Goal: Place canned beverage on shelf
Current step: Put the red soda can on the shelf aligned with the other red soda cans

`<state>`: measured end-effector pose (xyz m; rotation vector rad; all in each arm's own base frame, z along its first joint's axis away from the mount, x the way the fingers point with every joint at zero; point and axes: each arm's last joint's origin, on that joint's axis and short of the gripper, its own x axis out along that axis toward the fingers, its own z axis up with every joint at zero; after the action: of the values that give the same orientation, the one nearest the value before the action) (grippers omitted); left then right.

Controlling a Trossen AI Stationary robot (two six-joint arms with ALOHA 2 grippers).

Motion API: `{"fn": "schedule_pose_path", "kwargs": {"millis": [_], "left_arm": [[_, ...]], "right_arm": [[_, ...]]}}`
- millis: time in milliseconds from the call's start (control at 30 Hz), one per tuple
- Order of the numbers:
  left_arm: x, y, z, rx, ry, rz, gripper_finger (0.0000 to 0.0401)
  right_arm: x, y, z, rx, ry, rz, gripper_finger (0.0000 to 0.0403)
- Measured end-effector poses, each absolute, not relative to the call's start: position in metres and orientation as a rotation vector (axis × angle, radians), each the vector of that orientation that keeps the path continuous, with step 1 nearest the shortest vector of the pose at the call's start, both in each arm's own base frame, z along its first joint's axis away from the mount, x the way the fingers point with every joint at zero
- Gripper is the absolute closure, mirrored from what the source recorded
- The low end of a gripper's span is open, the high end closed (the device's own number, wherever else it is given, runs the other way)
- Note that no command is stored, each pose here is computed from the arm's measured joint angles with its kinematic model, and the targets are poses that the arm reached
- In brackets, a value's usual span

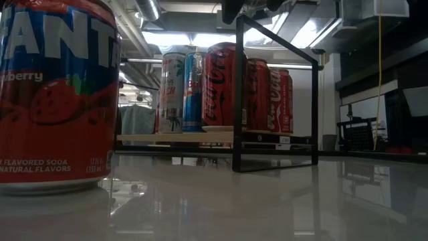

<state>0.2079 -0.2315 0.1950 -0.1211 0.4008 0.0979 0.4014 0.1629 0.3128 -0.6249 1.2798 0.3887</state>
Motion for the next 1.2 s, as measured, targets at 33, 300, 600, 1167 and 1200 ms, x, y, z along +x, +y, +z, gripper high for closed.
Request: {"fn": "schedule_pose_path", "kwargs": {"millis": [33, 300, 600, 1167, 1200], "left_arm": [[0.2079, -0.2312, 0.1948, -0.119, 0.402, 0.101, 0.0060], [0.2090, -0.2295, 0.1941, -0.120, 0.409, 0.108, 0.0060], [0.2087, -0.2293, 0.1935, -0.117, 0.414, 0.108, 0.0060], [0.2079, -0.2281, 0.1898, -0.136, 0.432, 0.127, 0.0060], [0.2084, -0.2287, 0.1882, -0.134, 0.434, 0.127, 0.0060]], "right_arm": [[0.4014, 0.1629, 0.3128, -0.625, 1.280, 0.389, 0.0086], [0.4014, 0.1629, 0.3128, -0.625, 1.280, 0.389, 0.0086], [0.4014, 0.1629, 0.3128, -0.625, 1.280, 0.389, 0.0086], [0.4014, 0.1630, 0.3129, -0.624, 1.279, 0.389, 0.0086], [0.4014, 0.1630, 0.3130, -0.624, 1.279, 0.389, 0.0086]]}}
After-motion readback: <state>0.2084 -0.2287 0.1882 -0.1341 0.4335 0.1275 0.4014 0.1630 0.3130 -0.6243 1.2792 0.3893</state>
